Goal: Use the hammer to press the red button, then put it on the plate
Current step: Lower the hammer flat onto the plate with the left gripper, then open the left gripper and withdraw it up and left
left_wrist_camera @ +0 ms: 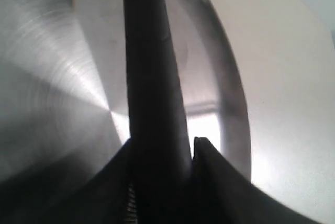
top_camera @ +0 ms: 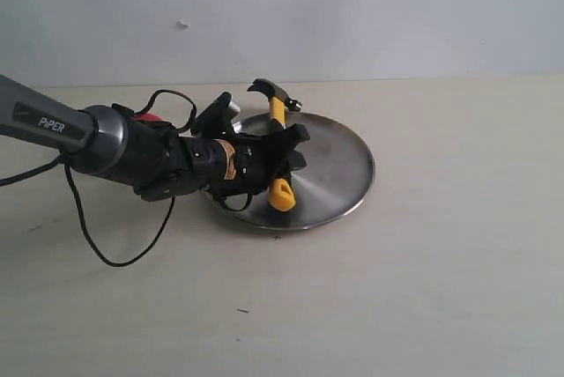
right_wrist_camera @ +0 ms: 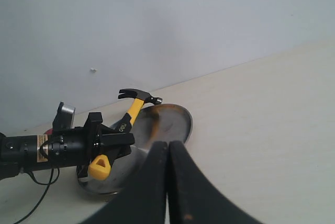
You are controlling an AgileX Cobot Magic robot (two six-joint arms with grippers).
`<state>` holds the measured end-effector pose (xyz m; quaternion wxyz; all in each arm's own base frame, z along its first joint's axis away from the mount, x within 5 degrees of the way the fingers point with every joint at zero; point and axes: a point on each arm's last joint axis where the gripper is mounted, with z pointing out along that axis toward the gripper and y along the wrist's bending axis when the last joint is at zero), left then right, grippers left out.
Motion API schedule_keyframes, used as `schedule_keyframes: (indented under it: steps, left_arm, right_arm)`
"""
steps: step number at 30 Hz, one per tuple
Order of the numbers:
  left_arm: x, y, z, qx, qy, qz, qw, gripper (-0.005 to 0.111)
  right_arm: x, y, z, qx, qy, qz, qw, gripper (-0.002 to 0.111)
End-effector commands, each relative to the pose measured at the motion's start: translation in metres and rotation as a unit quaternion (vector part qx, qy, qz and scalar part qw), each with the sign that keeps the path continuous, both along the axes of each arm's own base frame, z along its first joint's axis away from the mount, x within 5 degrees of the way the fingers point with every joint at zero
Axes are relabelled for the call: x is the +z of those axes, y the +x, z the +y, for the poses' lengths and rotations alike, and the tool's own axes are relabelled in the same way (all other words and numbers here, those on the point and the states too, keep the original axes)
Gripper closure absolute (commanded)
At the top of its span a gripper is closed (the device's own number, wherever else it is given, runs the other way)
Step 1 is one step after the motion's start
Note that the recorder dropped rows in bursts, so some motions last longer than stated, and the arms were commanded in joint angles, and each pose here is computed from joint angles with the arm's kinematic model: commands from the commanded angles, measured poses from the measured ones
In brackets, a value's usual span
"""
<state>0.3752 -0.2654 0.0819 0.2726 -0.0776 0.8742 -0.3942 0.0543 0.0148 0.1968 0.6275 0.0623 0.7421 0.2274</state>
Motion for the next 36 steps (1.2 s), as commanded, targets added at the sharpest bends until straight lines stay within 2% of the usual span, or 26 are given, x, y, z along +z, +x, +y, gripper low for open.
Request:
schedule_keyframes:
  steps: [1,11,18,26,30,31,33,35,36]
  left_arm:
    - [0.013,0.0,-0.007,-0.019,-0.029,-0.018,0.999,0.074]
    - [0.015,0.0,-0.007,-0.019,-0.033,-0.013,0.999,0.074]
    - [0.017,-0.001,-0.008,-0.03,-0.027,-0.02,0.999,0.047]
    - [0.022,-0.003,-0.009,-0.041,-0.026,-0.016,0.999,0.047]
    - [0.033,-0.005,-0.009,-0.051,-0.027,-0.025,0.998,0.047]
    - [0.04,-0.006,-0.009,-0.06,-0.026,-0.028,0.997,0.05]
    - [0.052,-0.009,-0.009,-0.081,-0.019,-0.039,0.996,0.064]
    - [0.071,-0.02,-0.001,-0.101,0.01,-0.064,0.993,0.099]
    - [0.078,-0.026,0.005,-0.106,0.029,-0.08,0.991,0.106]
  right_arm:
    - [-0.001,0.0,0.0,-0.003,-0.002,-0.003,1.0,0.108]
    - [-0.001,0.0,0.0,-0.003,-0.001,-0.003,1.0,0.108]
    - [-0.001,0.0,0.0,-0.003,-0.001,-0.003,1.0,0.108]
    - [-0.001,0.0,0.0,-0.003,-0.001,-0.003,1.0,0.108]
    - [-0.001,0.0,0.0,-0.003,-0.001,-0.003,1.0,0.108]
    - [-0.001,0.0,0.0,-0.003,-0.001,-0.003,1.0,0.108]
    - [-0.001,0.0,0.0,-0.003,-0.001,-0.003,1.0,0.108]
    - [-0.001,0.0,0.0,-0.003,-0.001,-0.003,1.0,0.108]
    - [-0.001,0.0,0.0,-0.003,-0.001,-0.003,1.0,0.108]
